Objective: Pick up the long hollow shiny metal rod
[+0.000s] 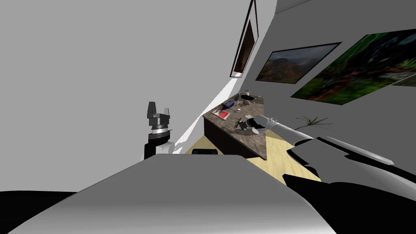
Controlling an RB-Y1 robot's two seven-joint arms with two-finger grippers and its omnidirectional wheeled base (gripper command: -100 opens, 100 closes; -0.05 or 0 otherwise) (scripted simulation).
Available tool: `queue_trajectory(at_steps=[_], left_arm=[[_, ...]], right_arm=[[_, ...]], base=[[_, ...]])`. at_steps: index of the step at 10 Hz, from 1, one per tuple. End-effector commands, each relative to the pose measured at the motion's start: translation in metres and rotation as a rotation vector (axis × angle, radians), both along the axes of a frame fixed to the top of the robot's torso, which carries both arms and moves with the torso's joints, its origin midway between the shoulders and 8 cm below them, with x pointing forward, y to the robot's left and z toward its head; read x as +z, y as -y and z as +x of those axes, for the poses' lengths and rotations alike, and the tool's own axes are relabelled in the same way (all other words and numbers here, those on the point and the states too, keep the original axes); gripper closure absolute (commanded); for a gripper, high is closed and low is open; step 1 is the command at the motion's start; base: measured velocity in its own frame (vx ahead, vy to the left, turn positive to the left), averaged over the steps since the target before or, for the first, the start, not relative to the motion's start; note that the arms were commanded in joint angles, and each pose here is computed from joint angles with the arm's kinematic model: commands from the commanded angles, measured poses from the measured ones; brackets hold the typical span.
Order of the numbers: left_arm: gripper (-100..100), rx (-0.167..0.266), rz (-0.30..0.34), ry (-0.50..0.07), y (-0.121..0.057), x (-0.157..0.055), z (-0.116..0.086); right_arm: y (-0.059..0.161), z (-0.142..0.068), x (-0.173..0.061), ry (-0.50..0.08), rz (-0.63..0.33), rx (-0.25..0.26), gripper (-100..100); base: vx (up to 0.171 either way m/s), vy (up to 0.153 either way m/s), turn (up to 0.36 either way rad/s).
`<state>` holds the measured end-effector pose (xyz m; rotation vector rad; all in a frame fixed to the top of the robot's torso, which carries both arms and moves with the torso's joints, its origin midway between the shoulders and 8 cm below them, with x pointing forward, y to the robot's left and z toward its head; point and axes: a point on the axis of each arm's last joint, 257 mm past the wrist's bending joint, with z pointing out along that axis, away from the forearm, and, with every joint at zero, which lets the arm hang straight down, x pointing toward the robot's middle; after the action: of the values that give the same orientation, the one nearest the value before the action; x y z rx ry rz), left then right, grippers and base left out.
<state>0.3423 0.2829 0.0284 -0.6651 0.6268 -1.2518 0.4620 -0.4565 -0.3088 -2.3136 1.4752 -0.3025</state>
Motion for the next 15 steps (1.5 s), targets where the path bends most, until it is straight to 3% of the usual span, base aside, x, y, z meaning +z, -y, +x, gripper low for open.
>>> queue_trajectory(at_steps=[1, 2, 5, 7, 9, 10, 11, 12, 15], left_arm=[[0, 0.0, 0.0, 0.0, 0.0, 0.0, 0.0], [0, 0.0, 0.0, 0.0, 0.0, 0.0, 0.0], [0, 0.0, 0.0, 0.0, 0.0, 0.0, 0.0], [0, 0.0, 0.0, 0.0, 0.0, 0.0, 0.0], [0, 0.0, 0.0, 0.0, 0.0, 0.0, 0.0], [0, 0.0, 0.0, 0.0, 0.0, 0.0, 0.0], [0, 0.0, 0.0, 0.0, 0.0, 0.0, 0.0], [0, 0.0, 0.0, 0.0, 0.0, 0.0, 0.0], [0, 0.0, 0.0, 0.0, 0.0, 0.0, 0.0]], right_arm=[[0.037, -0.014, -0.004, -0.026, -0.112, 0.033, -100], [0.038, -0.014, -0.004, -0.025, -0.117, 0.039, -100], [0.1, -0.043, -0.011, -0.09, -0.296, 0.102, -100], [0.128, -0.059, -0.013, -0.129, -0.378, 0.138, -100], [0.146, -0.07, -0.014, -0.158, -0.429, 0.164, -100], [0.142, -0.066, -0.015, -0.148, -0.412, 0.153, -100], [0.143, -0.067, -0.015, -0.15, -0.416, 0.157, 0], [0.141, -0.073, -0.02, -0.152, -0.417, 0.146, -100], [0.137, -0.082, -0.027, -0.155, -0.418, 0.132, -100]], base=[[0.072, 0.029, 0.265], [0.064, 0.012, 0.088], [0.073, 0.019, 0.178], [0.079, 0.015, 0.14], [0.072, 0.006, 0.109], [0.022, -0.001, 0.013], [0.005, 0.0, -0.001], [0.011, -0.027, 0.072], [0.014, -0.047, 0.056]])
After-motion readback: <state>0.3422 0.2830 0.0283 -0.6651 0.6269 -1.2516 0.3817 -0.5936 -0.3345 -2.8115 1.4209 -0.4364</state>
